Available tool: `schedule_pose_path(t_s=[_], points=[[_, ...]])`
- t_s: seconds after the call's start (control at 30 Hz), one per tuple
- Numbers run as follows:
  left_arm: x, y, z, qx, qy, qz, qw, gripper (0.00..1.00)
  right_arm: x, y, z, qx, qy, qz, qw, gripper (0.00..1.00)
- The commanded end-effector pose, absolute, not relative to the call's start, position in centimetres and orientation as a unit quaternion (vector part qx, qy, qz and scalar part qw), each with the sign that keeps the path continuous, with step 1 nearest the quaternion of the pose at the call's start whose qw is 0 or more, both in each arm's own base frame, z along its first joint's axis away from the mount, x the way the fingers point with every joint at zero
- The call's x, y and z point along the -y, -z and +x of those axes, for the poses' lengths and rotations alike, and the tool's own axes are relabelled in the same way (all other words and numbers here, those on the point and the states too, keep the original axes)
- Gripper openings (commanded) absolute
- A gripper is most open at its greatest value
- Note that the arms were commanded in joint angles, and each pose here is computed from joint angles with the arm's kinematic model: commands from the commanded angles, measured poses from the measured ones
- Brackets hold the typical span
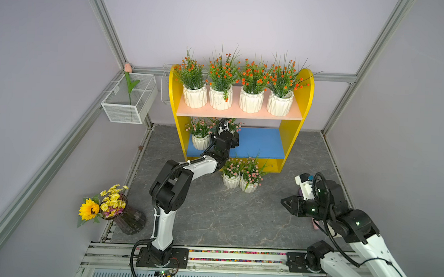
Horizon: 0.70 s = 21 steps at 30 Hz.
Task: Place the baby's breath potted plants on the rack by color
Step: Place the baby's breath potted plant on the rack.
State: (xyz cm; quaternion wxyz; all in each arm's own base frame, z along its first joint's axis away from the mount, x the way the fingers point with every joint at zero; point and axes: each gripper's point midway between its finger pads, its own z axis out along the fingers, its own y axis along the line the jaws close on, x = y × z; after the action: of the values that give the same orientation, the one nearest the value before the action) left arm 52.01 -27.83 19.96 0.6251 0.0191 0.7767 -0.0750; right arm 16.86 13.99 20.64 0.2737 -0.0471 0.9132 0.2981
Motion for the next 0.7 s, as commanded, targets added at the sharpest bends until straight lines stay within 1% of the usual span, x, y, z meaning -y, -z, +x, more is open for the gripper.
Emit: schedule_pose_path(t_s=[0.0, 0.1, 0.17, 0.33, 0.47, 0.67], points=[[27.9, -19.0, 50.9, -0.789, 0.067, 0.013, 0.611, 0.51, -13.9, -20.7, 16.9, -0.911, -0.299, -0.043, 0.279, 0.36], [27.6, -18.9, 51.0, -0.792, 0.057, 0.006, 0.608, 0.61, -13.8, -20.7, 16.8, -0.911, -0.301, -0.043, 0.28, 0.38], [27.4, -18.7, 50.9, -0.793, 0.054, 0.0, 0.606, 0.71, -13.7, -20.6, 16.7, -0.911, -0.298, -0.042, 0.28, 0.39], [27.2, -18.6, 50.8, -0.796, 0.049, -0.007, 0.603, 0.93, -13.8, -20.3, 16.8, -0.911, -0.3, -0.041, 0.28, 0.4], [27.2, -18.8, 50.5, -0.796, 0.046, -0.006, 0.603, 0.99, -13.9, -20.2, 17.0, -0.911, -0.299, -0.043, 0.28, 0.41], [26.9, -19.6, 49.8, -0.793, 0.04, -0.007, 0.608, 1.0, -14.0, -20.1, 17.4, -0.911, -0.295, -0.045, 0.283, 0.42]])
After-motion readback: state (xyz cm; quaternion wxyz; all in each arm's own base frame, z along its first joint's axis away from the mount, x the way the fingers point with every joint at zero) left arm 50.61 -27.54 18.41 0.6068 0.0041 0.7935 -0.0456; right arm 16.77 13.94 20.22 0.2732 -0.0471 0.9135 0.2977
